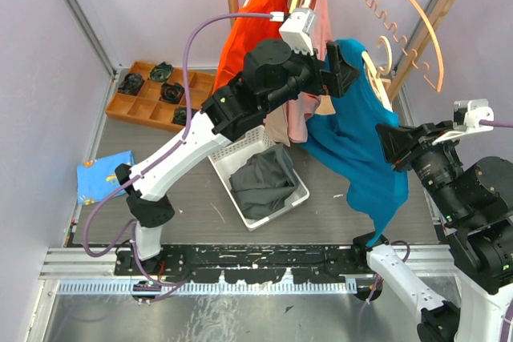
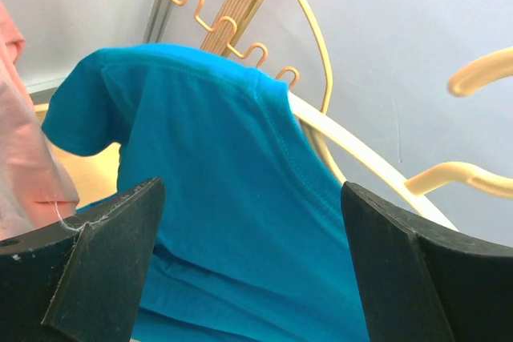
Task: Remove the t-shirt from the hanger
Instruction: Pick up the hanger from the clothesline.
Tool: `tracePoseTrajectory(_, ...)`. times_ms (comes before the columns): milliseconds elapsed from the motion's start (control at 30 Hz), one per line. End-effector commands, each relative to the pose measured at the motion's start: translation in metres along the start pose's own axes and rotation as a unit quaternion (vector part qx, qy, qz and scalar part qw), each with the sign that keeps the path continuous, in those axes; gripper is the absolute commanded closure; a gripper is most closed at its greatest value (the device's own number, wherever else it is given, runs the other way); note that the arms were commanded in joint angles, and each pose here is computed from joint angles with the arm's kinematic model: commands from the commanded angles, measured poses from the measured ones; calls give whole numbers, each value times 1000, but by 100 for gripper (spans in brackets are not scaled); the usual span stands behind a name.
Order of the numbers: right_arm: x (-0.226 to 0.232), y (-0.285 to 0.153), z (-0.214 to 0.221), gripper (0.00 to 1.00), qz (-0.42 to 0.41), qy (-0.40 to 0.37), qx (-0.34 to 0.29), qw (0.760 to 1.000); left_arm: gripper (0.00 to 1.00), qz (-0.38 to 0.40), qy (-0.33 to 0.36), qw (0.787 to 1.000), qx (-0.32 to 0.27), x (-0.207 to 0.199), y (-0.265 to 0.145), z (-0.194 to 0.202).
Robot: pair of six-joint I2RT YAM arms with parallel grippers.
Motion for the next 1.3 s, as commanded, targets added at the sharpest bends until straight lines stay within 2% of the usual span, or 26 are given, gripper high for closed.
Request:
tracePoseTrajectory(0, 8, -7, -15, 99, -27, 4, -44, 999, 2, 16, -19, 999, -35, -10, 3, -14)
tracePoseTrajectory(167, 9, -7, -16, 99, -32, 4, -44, 999, 0, 18, -22, 999, -33, -10, 8, -10)
tracePoseTrajectory(400, 11, -8, -20, 99, -37, 3, -47, 998, 7, 16, -21, 999, -25, -10, 13, -5)
tracePoseTrajectory(533, 12, -8, -22, 99, -41, 3, -48, 998, 14, 15, -20, 999, -25, -9, 14, -4)
tracePoseTrajectory(767, 14, -8, -24, 99, -47, 3, -51, 998, 34, 18, -17, 999, -23, -10, 14, -3)
tracePoseTrajectory(867, 15, -9, -25, 99, -50, 2, -50, 997, 47, 21, -17, 999, -25, -10, 14, -3)
tracePoseTrajectory(967, 15, -8, -25, 99, -51, 3, -51, 997, 66, 27, -20, 999, -23, -12, 15, -3)
tracePoseTrajectory(1067, 15, -7, -25, 99, -48, 3, -50, 998, 93, 34, -22, 999, -24, -14, 15, -5)
tracePoseTrajectory(1100, 15, -6, -25, 99, -47, 2, -48, 998, 98, 36, -22, 999, -24, -14, 14, -5)
tracePoseTrajectory(1267, 11, 0, -19, 99, -36, 6, -44, 998, 100, 51, -26, 998, -23, -19, 11, -7)
Point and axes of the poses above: each gripper's point midway between its finger pads, its own y axis out along the fingers, its own x axis along the line the jaws close on, z = x × y, the point moved 9 cm from there along -y, back along the fingers, and after that the axes turned 4 degrees about y, right-handed, at the moved point
